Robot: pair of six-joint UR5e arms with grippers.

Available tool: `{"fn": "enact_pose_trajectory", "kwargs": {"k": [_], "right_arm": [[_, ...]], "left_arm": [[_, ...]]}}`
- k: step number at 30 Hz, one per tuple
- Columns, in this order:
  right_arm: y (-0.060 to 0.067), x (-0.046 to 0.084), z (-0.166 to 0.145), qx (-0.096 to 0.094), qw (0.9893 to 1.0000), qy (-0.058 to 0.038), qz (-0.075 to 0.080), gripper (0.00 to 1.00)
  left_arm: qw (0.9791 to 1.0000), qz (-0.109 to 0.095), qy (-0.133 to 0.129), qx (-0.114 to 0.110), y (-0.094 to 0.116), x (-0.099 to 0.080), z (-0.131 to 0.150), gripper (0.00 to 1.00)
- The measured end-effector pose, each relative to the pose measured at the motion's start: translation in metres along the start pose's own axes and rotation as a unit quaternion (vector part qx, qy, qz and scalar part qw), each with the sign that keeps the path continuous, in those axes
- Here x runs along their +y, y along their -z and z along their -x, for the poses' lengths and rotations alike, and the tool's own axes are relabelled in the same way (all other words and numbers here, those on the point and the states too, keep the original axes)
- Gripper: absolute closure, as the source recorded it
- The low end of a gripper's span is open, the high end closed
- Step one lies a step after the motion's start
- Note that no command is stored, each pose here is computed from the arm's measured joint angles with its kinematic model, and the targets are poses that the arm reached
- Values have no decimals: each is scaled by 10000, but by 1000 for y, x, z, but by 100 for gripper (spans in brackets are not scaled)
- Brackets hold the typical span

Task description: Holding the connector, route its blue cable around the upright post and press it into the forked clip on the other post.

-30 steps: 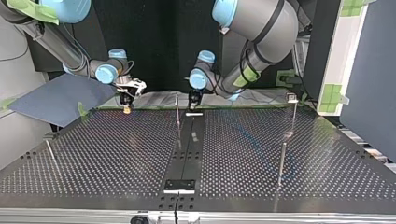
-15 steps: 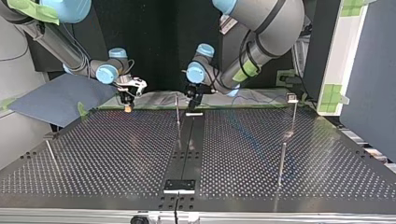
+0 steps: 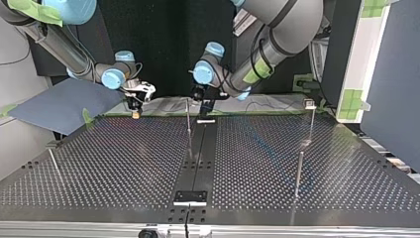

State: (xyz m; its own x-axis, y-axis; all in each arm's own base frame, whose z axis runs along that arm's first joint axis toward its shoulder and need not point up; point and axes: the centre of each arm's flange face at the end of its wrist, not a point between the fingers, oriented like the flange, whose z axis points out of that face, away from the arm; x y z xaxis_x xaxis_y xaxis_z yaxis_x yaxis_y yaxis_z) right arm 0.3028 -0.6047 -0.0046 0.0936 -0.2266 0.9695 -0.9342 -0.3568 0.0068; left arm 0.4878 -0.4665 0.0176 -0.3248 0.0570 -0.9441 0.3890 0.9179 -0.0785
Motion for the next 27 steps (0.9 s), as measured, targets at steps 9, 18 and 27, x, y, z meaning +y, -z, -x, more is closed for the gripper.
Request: {"fn": "enact_pose_trajectory", "kwargs": {"k": [9,18,27], "right_arm": [[0,1,0,-16,10000,-4,8,100],[0,2,1,-17,10000,-7,-1,100],[0,3,1,-14,10000,-7,-1,100]], "left_arm": [[10000,-35,-27,54,8,-4,-5,0],[10000,-55,-44,65,11,-9,-7,0],[9999,-13,-44,97,14,-7,-11,0]]}}
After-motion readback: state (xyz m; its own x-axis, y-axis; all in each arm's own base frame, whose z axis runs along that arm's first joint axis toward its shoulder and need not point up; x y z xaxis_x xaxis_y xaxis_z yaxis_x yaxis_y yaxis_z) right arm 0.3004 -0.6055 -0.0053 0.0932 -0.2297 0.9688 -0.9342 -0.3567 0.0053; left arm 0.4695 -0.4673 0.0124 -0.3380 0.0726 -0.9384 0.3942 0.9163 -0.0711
